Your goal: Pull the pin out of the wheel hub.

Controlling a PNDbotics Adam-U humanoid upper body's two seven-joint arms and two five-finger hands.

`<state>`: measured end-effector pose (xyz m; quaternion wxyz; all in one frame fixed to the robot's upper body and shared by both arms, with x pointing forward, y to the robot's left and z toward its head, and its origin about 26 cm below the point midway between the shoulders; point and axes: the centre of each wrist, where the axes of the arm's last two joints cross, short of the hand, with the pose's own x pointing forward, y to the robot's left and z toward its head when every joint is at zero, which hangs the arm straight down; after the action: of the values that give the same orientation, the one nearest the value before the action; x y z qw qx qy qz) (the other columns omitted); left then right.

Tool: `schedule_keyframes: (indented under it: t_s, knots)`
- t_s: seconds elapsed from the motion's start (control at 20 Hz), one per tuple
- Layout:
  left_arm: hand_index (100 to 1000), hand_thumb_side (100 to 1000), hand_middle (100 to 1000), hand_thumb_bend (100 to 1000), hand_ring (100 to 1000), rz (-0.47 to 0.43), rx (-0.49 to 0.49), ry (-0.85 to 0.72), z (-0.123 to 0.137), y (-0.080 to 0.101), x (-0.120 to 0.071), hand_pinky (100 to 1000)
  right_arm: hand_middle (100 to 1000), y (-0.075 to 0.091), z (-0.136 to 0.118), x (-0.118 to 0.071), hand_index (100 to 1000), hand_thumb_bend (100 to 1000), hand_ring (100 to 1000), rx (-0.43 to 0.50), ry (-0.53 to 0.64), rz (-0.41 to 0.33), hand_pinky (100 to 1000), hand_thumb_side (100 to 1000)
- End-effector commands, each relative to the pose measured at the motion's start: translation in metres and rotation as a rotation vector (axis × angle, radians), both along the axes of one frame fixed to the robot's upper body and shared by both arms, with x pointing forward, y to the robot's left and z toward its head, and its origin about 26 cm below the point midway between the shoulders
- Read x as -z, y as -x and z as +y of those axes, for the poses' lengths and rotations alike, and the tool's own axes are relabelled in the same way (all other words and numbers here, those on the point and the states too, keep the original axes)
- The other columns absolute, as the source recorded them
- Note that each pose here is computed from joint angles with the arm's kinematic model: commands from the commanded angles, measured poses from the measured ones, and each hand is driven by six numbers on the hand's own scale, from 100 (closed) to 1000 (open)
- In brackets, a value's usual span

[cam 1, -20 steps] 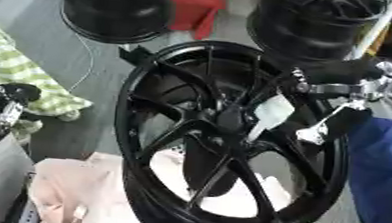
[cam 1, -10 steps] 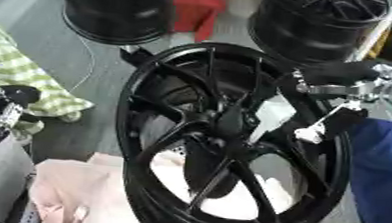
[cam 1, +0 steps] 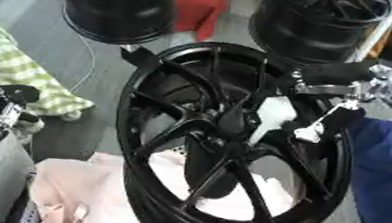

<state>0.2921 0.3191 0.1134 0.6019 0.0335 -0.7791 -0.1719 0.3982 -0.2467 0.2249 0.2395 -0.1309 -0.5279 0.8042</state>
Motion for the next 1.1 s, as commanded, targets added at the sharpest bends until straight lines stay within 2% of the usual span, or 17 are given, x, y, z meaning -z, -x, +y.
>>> schedule_keyframes:
  t_s: [0.05,0.55,1.1]
  knots:
    - [752,530,715,100,836,-0.029,0.012,-0.011,-0.001,0.000,-0.009,668,564,-0.003,-0.006,-0.012,863,100,775,0.009,0.012,-0.038,784,326]
    - [752,531,715,100,837,-0.026,0.011,-0.012,-0.001,0.000,-0.009,669,400,-0.005,0.001,-0.017,576,100,704,-0.008,-0.058,-0.098,734,322]
    - [752,532,713,100,836,-0.020,0.008,-0.016,0.000,0.001,-0.008,670,270,0.005,0.006,-0.043,425,100,607,-0.041,-0.193,-0.172,668,330]
